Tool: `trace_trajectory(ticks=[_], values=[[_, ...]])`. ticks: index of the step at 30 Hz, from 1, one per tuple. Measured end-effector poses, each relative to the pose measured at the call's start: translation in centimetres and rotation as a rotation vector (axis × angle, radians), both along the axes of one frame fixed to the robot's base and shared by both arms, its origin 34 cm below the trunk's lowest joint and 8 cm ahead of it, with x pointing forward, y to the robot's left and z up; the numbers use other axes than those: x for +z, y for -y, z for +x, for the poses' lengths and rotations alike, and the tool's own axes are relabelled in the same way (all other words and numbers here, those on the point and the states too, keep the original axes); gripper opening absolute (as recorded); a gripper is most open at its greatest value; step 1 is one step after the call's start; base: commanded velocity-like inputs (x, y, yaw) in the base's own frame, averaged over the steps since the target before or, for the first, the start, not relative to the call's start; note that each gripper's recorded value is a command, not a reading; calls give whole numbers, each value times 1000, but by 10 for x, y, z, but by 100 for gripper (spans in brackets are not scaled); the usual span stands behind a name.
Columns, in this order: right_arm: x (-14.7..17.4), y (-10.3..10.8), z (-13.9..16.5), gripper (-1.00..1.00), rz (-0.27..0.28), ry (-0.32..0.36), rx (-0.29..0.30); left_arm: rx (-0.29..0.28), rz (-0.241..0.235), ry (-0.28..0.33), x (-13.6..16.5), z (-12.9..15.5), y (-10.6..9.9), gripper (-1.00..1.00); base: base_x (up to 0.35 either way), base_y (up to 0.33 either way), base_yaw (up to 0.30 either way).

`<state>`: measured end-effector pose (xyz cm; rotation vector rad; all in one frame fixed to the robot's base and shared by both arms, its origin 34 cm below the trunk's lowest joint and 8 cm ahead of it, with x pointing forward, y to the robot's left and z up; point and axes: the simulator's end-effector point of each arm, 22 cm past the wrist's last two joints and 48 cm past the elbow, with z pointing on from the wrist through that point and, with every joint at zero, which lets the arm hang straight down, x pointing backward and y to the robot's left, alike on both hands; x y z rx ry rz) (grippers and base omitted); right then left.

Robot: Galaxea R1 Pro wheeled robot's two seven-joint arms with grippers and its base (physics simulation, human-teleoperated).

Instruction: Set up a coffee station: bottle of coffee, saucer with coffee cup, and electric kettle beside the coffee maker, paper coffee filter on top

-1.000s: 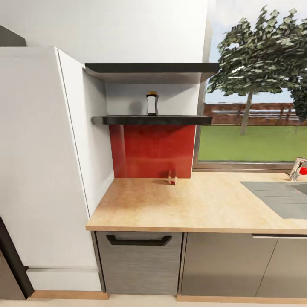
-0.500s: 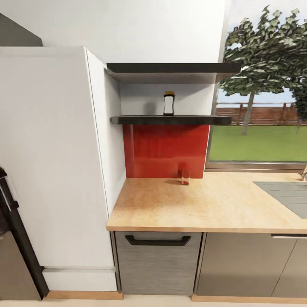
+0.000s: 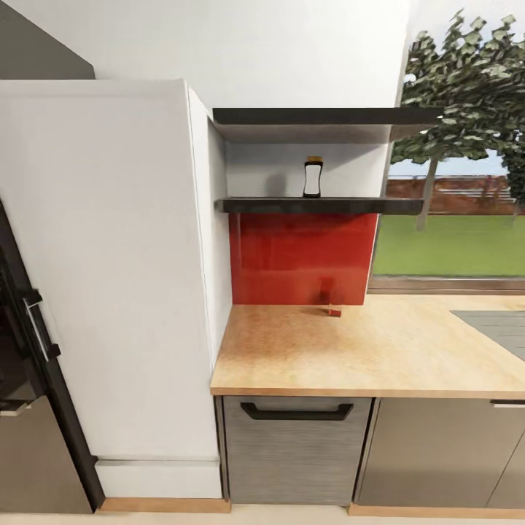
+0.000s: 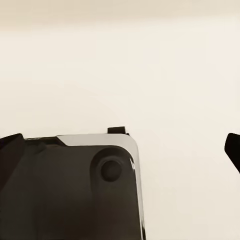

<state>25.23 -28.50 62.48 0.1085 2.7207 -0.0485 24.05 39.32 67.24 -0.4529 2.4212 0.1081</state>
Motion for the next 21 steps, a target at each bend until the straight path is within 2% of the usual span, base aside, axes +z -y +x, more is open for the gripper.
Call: trace_trajectory(ticks=[7, 10, 12, 14, 17, 18, 19, 21], values=[[0, 2, 0, 100, -2, 1, 1, 0, 0, 0, 0, 0, 0, 100, 0, 8, 0], [-1, -2, -3, 100, -1, -14, -10, 5, 26, -1, 3, 1, -16, 100, 0, 0, 0], [-3, 4, -4, 100, -24, -47, -6, 2, 36, -3, 4, 0, -22, 100, 0, 0, 0], [3, 11, 23, 100, -60, -31, 0, 2, 37, -4, 4, 0, -23, 100, 0, 0, 0], [34, 22, 104, 100, -131, 35, 22, 3, 37, -5, 4, 0, -23, 100, 0, 0, 0], [43, 24, 120, 100, -138, 50, 23, 3, 36, -5, 4, 0, -23, 100, 0, 0, 0], [61, 26, 147, 100, -152, 74, 24, 3, 35, -7, 4, 0, -22, 100, 0, 0, 0], [114, 28, 210, 100, -173, 172, 18, 2, 32, -9, 3, -1, -21, 100, 0, 0, 0]])
